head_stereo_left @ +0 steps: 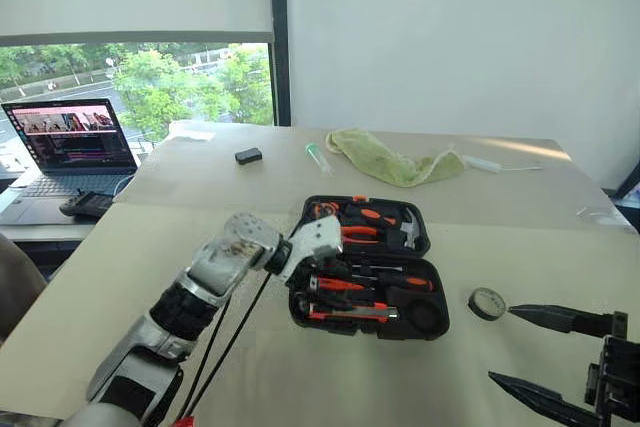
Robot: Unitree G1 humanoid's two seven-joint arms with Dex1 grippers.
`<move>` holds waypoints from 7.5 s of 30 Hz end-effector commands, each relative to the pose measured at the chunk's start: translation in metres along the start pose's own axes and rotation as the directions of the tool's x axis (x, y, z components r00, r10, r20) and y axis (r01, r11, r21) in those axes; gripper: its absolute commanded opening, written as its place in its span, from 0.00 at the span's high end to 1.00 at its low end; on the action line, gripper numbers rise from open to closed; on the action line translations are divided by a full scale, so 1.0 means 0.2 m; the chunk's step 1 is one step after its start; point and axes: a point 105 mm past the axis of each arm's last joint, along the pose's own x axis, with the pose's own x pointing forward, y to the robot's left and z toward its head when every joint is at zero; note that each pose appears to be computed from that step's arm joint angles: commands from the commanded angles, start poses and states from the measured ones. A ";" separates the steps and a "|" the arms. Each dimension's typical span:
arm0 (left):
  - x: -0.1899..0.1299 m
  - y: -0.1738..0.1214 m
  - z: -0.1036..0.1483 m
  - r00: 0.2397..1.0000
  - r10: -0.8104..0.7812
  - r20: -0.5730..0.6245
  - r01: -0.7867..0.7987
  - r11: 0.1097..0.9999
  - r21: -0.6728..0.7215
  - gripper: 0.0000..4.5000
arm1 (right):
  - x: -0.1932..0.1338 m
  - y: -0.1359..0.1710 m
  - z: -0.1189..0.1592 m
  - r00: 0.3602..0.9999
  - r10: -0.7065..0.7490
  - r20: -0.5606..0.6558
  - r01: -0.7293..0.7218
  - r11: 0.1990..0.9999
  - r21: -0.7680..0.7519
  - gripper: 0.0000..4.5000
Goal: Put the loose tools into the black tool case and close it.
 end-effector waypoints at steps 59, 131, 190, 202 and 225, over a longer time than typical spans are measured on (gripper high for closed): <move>-0.26 -0.23 0.13 0.961 0.108 0.254 -0.118 0.993 0.023 0.00 | 0.30 -0.62 -0.58 0.705 -0.182 -0.685 0.345 0.933 0.107 0.23; -0.28 -0.25 -0.02 0.966 0.192 0.173 -0.193 0.981 -0.009 0.00 | 0.66 -0.20 -0.33 0.800 0.208 -0.563 -0.176 0.978 0.111 0.64; -0.36 0.62 -0.16 0.553 0.823 -0.131 -0.742 0.414 -0.527 0.97 | 0.81 -0.90 -0.15 0.823 -0.457 -0.337 0.561 0.746 0.357 0.03; -0.36 0.72 -0.16 0.513 0.828 -0.225 -0.807 0.376 -0.454 0.56 | 0.83 -0.91 -0.23 0.820 -0.404 -0.406 0.551 0.752 0.363 0.00; -0.24 0.68 -0.33 0.580 0.706 -0.406 -0.741 0.249 -0.623 1.00 | 0.92 -0.88 -0.25 0.851 -0.295 -0.434 0.483 0.764 0.428 0.98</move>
